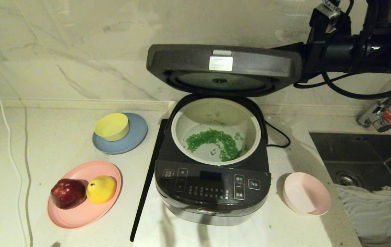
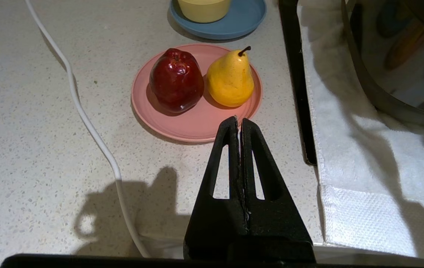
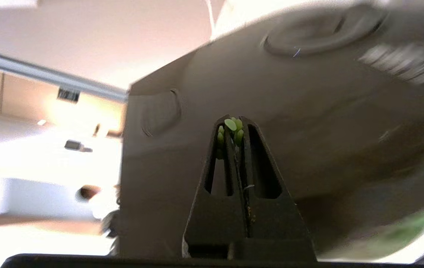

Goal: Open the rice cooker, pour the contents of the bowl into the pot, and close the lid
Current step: Close the rice cooker

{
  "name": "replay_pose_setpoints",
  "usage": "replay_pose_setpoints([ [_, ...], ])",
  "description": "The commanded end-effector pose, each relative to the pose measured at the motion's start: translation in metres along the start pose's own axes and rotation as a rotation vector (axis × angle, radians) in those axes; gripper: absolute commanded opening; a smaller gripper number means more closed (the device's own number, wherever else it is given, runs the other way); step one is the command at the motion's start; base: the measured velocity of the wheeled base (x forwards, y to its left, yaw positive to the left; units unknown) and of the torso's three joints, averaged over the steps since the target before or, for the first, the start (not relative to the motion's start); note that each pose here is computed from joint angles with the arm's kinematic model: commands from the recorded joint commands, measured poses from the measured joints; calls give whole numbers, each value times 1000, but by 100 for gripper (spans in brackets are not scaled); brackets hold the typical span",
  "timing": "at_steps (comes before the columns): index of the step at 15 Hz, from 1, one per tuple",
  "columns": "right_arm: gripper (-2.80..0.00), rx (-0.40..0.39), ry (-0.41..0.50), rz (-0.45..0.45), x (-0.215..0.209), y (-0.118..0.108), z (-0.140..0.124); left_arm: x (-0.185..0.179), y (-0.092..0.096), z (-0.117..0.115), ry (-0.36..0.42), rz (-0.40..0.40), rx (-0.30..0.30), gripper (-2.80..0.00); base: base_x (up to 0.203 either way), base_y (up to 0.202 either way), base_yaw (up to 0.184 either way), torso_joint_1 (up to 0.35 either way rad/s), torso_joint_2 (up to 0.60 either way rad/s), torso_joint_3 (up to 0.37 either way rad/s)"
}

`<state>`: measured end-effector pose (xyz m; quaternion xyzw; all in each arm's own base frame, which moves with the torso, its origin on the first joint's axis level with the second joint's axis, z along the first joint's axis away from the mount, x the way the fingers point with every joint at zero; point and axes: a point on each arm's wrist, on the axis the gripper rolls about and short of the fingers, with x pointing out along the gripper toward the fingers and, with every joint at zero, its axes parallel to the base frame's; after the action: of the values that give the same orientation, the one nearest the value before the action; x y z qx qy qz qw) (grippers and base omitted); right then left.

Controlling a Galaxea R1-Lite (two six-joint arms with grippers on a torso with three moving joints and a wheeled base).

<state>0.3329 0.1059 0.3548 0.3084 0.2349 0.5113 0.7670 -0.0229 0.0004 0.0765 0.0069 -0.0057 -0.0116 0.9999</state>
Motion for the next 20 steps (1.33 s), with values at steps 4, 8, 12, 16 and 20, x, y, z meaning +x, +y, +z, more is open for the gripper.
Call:
replay_pose_setpoints([
  [4,-280,203,135,-80,6,-13,-32,1,0,-2,7,0,0,-280,0,0,0,0,0,0],
  [8,-280,247,185,-144,4,-33,-58,1,0,-2,7,0,0,-280,0,0,0,0,0,0],
  [12,-280,283,243,-249,18,-61,-87,1,0,-2,7,0,0,-280,0,0,0,0,0,0],
  [16,-280,323,291,-276,29,-84,-100,1,0,-2,7,0,0,-280,0,0,0,0,0,0],
  [20,-280,338,302,-284,35,-97,-106,1,0,-2,7,0,0,-280,0,0,0,0,0,0],
])
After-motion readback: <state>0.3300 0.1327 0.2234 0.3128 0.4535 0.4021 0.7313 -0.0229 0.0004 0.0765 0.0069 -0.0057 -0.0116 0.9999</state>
